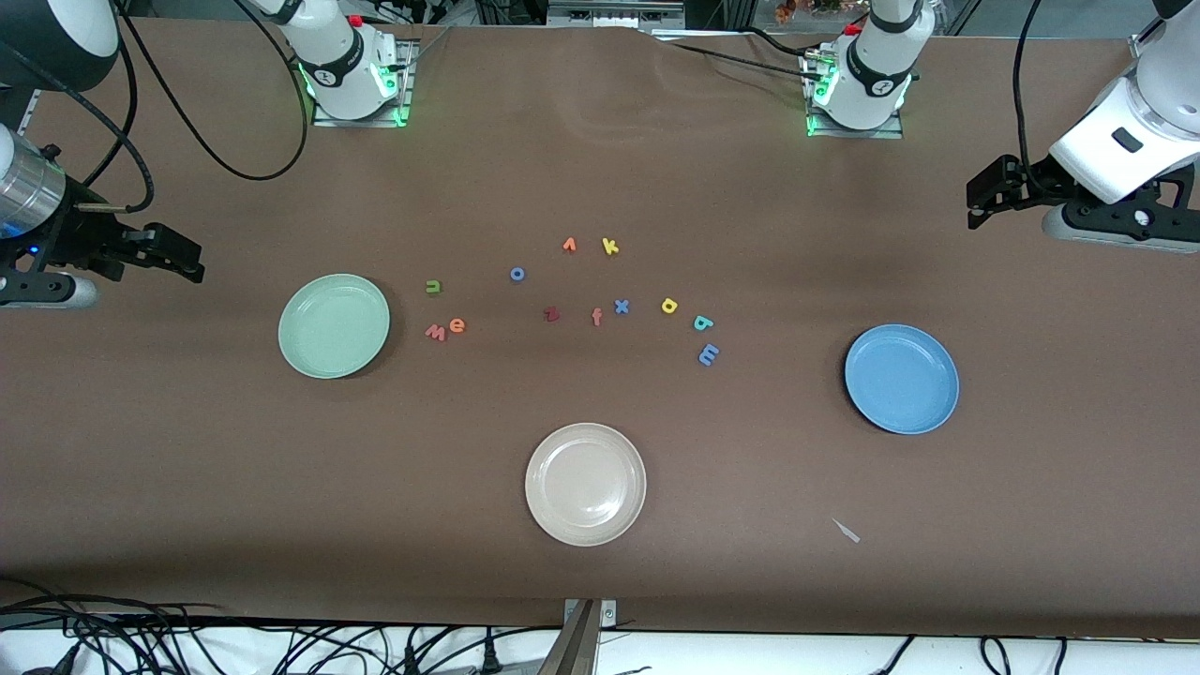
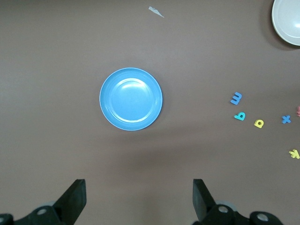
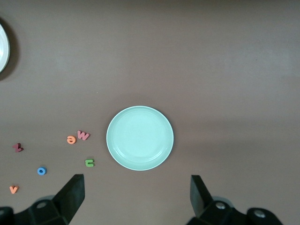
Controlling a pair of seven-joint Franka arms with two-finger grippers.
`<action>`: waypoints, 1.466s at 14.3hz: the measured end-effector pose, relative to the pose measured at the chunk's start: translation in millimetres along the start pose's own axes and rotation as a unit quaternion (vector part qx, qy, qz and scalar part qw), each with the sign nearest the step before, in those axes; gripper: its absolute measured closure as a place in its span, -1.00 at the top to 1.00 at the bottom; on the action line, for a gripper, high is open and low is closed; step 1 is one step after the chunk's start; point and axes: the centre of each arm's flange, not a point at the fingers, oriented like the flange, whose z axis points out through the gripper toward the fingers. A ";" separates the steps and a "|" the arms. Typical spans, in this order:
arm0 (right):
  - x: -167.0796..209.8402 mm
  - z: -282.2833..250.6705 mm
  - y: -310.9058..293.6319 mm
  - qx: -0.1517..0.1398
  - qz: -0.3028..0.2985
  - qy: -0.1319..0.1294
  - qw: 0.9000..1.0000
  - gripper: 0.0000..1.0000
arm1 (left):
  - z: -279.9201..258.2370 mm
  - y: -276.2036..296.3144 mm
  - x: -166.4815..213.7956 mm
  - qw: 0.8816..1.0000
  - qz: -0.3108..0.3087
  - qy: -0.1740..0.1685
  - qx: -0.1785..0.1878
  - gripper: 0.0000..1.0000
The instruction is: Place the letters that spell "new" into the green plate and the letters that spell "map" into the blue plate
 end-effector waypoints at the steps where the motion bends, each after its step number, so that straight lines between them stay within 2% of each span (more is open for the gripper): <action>1: 0.0 0.0 0.0 0.000 0.000 0.000 1.000 1.00 | 0.0 0.0 0.0 1.000 0.000 0.000 0.000 1.00; 21: 0.2 2.4 -6.4 0.000 -0.005 -0.003 1.000 1.00 | 0.1 0.0 0.1 1.000 0.000 0.000 0.000 1.00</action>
